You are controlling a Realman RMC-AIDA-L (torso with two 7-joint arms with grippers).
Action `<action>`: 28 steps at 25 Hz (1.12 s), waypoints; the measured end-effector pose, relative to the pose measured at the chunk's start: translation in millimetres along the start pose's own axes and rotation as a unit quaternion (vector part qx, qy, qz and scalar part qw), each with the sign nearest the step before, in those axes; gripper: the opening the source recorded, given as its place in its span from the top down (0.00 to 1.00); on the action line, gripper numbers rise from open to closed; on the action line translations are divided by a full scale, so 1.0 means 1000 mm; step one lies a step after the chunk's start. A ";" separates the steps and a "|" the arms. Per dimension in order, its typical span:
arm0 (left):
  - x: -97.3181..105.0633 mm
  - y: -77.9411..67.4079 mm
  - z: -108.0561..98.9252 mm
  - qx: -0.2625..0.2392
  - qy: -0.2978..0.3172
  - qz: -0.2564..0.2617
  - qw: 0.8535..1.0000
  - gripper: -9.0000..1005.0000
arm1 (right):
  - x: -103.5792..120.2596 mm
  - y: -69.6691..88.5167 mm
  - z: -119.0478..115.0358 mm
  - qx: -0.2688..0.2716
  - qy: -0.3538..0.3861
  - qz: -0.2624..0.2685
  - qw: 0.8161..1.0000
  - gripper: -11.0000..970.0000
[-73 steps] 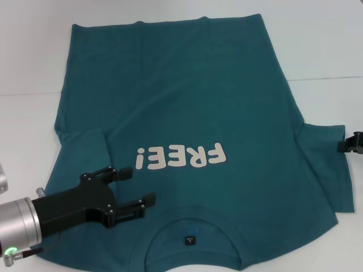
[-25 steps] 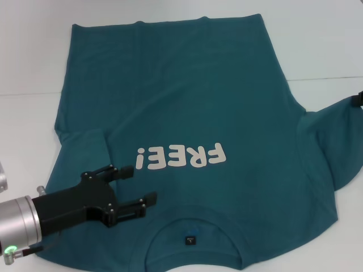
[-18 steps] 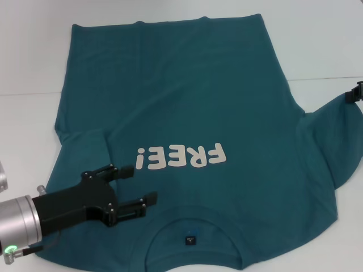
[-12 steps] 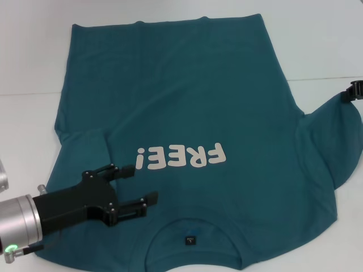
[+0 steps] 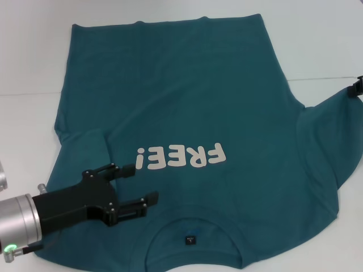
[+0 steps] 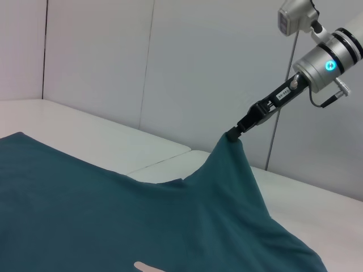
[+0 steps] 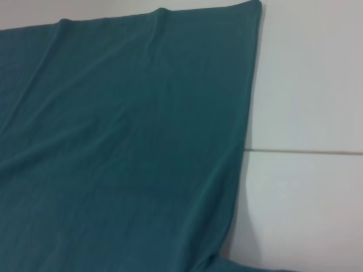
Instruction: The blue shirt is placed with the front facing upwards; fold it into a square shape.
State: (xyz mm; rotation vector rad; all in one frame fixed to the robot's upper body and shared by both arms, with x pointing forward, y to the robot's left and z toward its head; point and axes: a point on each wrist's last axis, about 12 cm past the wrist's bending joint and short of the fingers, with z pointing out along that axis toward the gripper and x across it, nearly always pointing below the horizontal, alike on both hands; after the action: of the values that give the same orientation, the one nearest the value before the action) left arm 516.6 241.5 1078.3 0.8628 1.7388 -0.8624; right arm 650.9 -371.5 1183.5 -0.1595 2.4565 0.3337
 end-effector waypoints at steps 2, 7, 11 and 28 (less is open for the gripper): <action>0.000 0.000 0.000 0.000 0.000 0.001 1.000 0.17 | 0.000 0.001 -0.001 0.000 0.004 -0.007 1.000 0.91; -0.002 0.001 0.001 0.002 -0.001 0.002 1.000 0.17 | 0.000 0.000 -0.004 0.004 0.009 -0.015 1.000 0.90; -0.003 0.001 0.002 0.003 -0.001 0.003 1.000 0.17 | -0.002 0.005 -0.005 -0.002 0.017 -0.013 1.000 0.90; -0.004 0.001 0.004 0.006 -0.001 0.006 1.000 0.17 | -0.032 0.068 0.017 0.005 0.074 -0.092 0.993 0.88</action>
State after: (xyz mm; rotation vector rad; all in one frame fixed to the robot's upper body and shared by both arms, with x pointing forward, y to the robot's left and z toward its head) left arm 520.2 237.9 1081.4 0.8790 1.7256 -0.8669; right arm 672.4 -300.1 1203.5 -0.4181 2.5640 0.2362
